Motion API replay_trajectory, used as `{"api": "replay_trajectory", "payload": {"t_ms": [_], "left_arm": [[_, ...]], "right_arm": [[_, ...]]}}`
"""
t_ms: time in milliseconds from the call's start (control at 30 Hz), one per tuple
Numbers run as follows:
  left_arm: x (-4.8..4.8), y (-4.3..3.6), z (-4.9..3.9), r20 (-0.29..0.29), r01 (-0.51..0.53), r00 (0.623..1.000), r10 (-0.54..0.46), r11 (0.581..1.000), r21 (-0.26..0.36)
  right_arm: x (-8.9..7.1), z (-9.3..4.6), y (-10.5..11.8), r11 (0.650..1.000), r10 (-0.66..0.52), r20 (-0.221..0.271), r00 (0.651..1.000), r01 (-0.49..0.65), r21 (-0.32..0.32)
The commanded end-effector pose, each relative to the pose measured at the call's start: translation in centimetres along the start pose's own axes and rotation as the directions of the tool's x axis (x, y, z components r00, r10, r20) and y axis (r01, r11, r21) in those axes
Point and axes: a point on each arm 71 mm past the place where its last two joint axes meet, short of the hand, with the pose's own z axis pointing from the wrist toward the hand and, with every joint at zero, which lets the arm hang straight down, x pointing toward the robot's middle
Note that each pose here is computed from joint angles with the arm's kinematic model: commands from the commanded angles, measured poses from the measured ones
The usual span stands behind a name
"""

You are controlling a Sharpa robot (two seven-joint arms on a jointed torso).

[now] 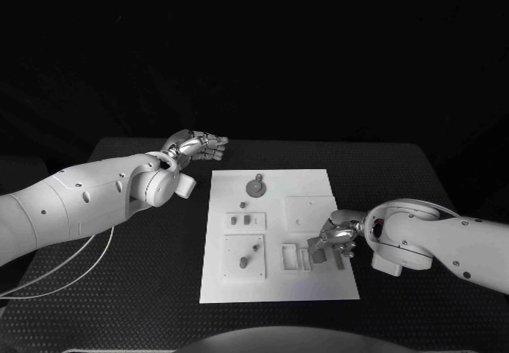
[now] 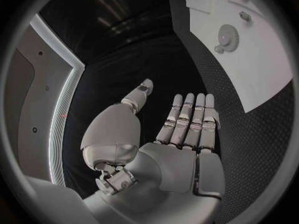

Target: Assemble the parts on the task board

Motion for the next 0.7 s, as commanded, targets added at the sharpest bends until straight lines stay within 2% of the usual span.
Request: {"api": "replay_trajectory", "payload": {"t_ms": [33, 200, 500, 700], "left_arm": [[0.27, -0.17, 0.05, -0.013, 0.007, 1.000, -0.007, 1.000, 0.006], [0.30, -0.16, 0.05, -0.015, 0.008, 1.000, -0.008, 1.000, 0.004], [0.43, -0.18, 0.06, -0.018, 0.009, 1.000, -0.009, 1.000, 0.003], [0.38, -0.17, 0.04, -0.017, 0.008, 1.000, -0.008, 1.000, 0.002]], "right_arm": [[0.1, -0.1, 0.4, 0.993, 0.117, -0.021, 0.993, -0.117, -0.012], [0.6, 0.1, 1.3, 0.990, 0.138, -0.059, 0.989, -0.139, -0.021], [1.4, 1.0, 3.0, 0.993, 0.106, -0.129, 0.986, -0.112, -0.035], [2.2, 1.4, 3.4, 0.995, 0.092, -0.146, 0.985, -0.098, -0.035]]}}
